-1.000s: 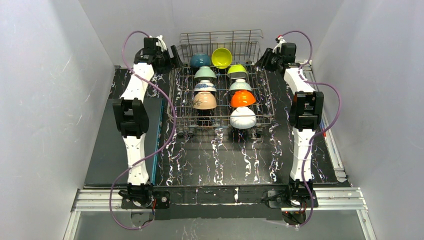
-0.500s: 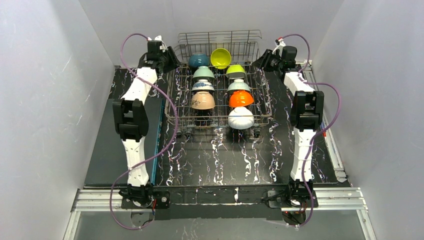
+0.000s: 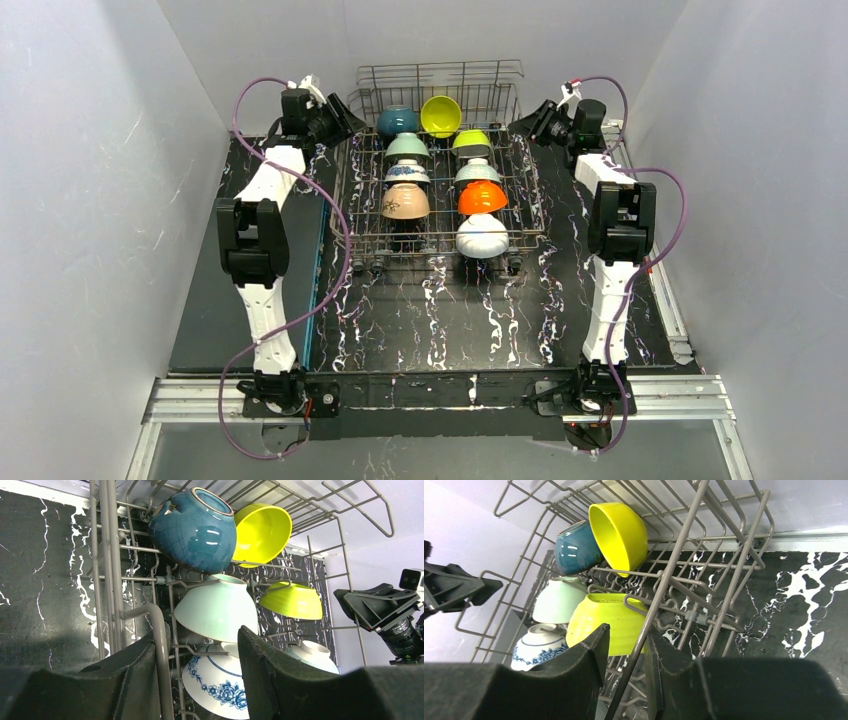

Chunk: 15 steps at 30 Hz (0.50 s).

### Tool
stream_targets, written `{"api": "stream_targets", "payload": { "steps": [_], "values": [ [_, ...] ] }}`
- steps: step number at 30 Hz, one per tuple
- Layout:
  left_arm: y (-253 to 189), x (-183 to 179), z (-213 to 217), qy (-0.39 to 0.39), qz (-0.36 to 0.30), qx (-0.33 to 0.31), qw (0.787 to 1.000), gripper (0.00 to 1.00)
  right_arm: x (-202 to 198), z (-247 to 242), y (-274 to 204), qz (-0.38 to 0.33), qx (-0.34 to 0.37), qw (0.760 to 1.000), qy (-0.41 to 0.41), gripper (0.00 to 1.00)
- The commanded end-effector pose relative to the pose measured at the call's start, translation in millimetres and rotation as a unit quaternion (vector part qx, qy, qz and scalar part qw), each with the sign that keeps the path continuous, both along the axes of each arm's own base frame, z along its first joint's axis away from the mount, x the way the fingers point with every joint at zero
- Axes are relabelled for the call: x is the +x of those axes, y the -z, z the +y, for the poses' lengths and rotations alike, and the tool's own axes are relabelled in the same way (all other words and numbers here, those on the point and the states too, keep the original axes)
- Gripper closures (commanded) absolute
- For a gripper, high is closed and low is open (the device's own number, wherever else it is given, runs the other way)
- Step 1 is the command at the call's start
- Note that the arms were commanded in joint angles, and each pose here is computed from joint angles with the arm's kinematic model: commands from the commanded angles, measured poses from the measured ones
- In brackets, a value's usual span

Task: Load the bowls into the dish rack
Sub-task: Adjust the dish rack at the center of the board.

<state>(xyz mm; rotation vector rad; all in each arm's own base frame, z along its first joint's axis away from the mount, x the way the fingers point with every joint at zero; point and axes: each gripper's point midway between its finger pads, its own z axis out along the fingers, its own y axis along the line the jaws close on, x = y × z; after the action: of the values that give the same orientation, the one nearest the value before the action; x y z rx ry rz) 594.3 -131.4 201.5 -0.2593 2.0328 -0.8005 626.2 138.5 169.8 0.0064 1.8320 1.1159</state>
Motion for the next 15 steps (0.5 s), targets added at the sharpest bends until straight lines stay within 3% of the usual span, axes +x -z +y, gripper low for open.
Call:
{"api": "stream_targets", "payload": {
  "steps": [1,15],
  "values": [
    [-129.2,-53.8,-38.1,0.147,-0.162,-0.005,0.976,1.00,-35.7,21.9,-145.4,-0.182,0.035,0.980,-0.074,0.99],
    [-189.4,-94.2,-43.6,0.169,-0.280,-0.022,0.945,1.00,-74.4,25.4,-192.8,-0.284,0.065,0.952,-0.097,0.99]
  ]
}}
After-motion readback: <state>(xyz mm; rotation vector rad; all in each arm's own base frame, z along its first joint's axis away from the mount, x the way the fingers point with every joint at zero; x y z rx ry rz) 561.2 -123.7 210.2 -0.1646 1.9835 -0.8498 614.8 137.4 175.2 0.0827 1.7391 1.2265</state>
